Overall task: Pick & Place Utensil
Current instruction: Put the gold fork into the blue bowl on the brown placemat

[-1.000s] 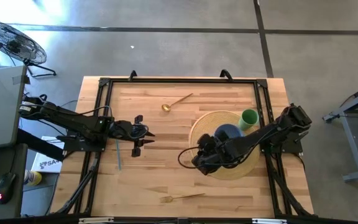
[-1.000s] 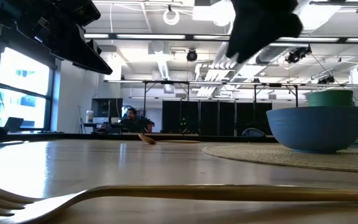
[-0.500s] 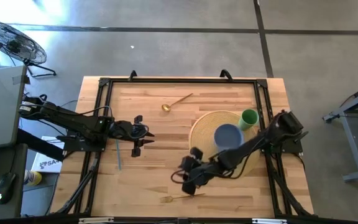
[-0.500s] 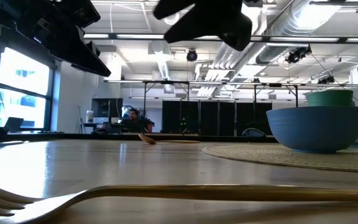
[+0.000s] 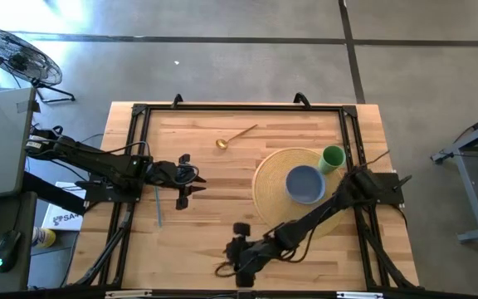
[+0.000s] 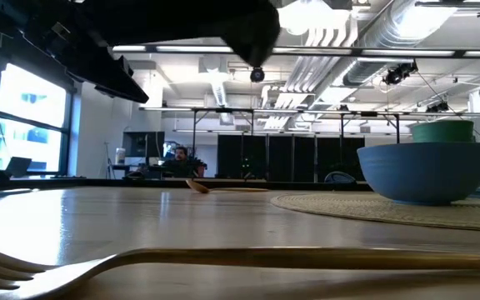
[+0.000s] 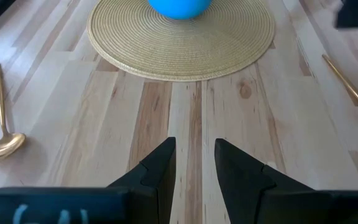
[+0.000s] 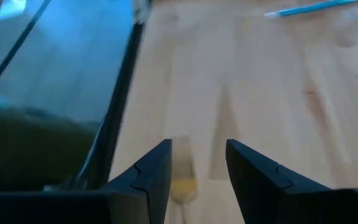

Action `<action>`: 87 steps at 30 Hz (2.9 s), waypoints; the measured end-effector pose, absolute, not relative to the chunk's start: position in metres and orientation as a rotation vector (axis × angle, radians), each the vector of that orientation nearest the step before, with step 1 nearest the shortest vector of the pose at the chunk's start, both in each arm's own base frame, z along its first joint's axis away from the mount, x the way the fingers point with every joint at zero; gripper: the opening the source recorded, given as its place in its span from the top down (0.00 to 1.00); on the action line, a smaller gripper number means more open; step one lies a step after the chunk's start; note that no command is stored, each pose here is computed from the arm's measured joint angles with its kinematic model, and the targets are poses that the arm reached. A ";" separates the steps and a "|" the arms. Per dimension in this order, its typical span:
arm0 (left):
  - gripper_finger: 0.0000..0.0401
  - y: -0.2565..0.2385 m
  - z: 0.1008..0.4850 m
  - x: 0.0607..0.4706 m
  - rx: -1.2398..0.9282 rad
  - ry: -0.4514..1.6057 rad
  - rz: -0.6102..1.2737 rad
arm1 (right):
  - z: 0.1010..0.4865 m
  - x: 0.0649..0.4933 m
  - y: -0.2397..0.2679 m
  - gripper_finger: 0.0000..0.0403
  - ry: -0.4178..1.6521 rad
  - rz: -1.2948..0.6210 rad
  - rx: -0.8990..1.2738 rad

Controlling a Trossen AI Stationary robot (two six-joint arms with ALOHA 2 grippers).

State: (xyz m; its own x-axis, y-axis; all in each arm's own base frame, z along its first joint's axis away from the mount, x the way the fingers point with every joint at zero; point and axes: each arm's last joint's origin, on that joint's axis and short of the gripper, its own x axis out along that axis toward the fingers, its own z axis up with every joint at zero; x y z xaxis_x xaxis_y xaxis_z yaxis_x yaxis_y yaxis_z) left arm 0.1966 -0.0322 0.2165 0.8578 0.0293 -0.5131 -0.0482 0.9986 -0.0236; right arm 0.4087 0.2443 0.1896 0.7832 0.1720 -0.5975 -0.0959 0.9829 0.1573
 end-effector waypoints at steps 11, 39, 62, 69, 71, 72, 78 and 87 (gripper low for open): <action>0.73 -0.032 0.218 0.198 -0.040 0.519 0.039 | 0.167 0.430 0.273 0.64 0.819 0.232 0.005; 0.73 -0.033 0.218 0.198 -0.046 0.522 0.015 | 0.143 0.409 0.282 0.56 0.859 0.157 -0.053; 0.73 -0.033 0.218 0.197 -0.046 0.527 0.016 | 0.134 0.405 0.263 0.71 1.063 0.145 -0.043; 0.73 -0.033 0.218 0.197 -0.064 0.527 0.020 | 0.134 0.404 0.263 0.80 1.067 0.145 -0.044; 0.73 -0.033 0.218 0.197 -0.064 0.527 0.020 | 0.134 0.404 0.263 0.84 1.068 0.146 -0.044; 0.73 -0.033 0.218 0.197 -0.064 0.527 0.020 | 0.134 0.404 0.263 0.85 1.069 0.146 -0.044; 0.73 -0.033 0.218 0.197 -0.065 0.527 0.019 | 0.134 0.404 0.263 0.96 1.069 0.139 -0.037; 0.73 -0.033 0.218 0.197 -0.093 0.529 0.025 | 0.135 0.405 0.260 0.96 1.042 0.047 -0.024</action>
State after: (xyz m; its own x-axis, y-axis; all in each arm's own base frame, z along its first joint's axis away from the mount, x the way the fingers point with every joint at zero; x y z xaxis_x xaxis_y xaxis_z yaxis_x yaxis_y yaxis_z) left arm 0.1972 -0.0331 0.2175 0.8633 0.0003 -0.5047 -0.0483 0.9955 -0.0820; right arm 0.4048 0.2601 0.1346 0.5037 0.0278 -0.8634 -0.0504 0.9987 0.0028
